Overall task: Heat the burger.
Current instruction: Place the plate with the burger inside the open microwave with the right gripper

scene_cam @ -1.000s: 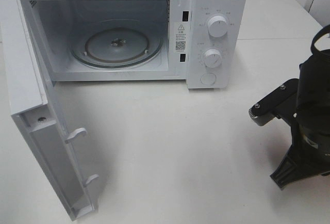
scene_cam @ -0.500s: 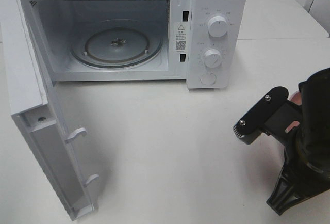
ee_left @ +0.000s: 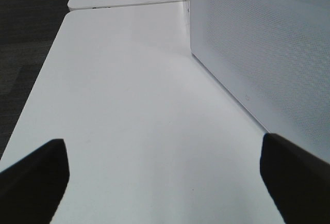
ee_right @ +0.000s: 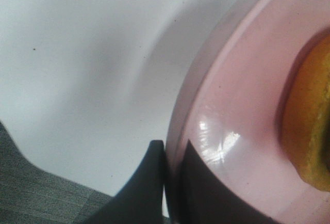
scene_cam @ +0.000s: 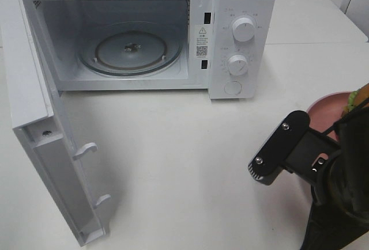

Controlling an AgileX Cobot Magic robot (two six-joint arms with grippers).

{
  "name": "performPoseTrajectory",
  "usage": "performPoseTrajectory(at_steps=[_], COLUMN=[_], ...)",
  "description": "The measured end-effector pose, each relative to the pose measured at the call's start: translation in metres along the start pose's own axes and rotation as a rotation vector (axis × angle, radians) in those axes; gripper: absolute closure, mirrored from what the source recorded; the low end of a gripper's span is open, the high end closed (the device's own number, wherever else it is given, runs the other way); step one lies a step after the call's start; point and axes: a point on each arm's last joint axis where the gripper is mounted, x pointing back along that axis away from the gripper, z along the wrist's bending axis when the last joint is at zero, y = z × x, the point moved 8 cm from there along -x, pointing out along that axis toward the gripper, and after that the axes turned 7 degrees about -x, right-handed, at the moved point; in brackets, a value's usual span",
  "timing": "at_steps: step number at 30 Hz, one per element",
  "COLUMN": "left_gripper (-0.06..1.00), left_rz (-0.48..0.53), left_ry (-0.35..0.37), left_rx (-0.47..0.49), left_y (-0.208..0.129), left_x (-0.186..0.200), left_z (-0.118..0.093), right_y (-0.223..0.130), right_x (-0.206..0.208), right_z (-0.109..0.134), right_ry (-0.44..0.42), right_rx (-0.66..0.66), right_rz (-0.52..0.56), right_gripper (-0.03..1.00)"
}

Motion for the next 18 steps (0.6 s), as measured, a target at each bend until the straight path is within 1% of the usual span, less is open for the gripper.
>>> performPoseTrajectory(at_steps=[9, 18], left_gripper=[0.02, 0.02], left_rz=[0.000, 0.000], left_ry=[0.000, 0.000], left_rx=[0.000, 0.000], left_y=[0.000, 0.000], left_x=[0.000, 0.000], left_z=[0.000, 0.000], right_y=[-0.001, -0.003], right_x=[0.011, 0.019], right_z=[0.020, 0.033], right_ry=[0.014, 0.026], right_rx=[0.103, 0.169], right_rz=[-0.051, -0.086], right_gripper=[0.93, 0.93])
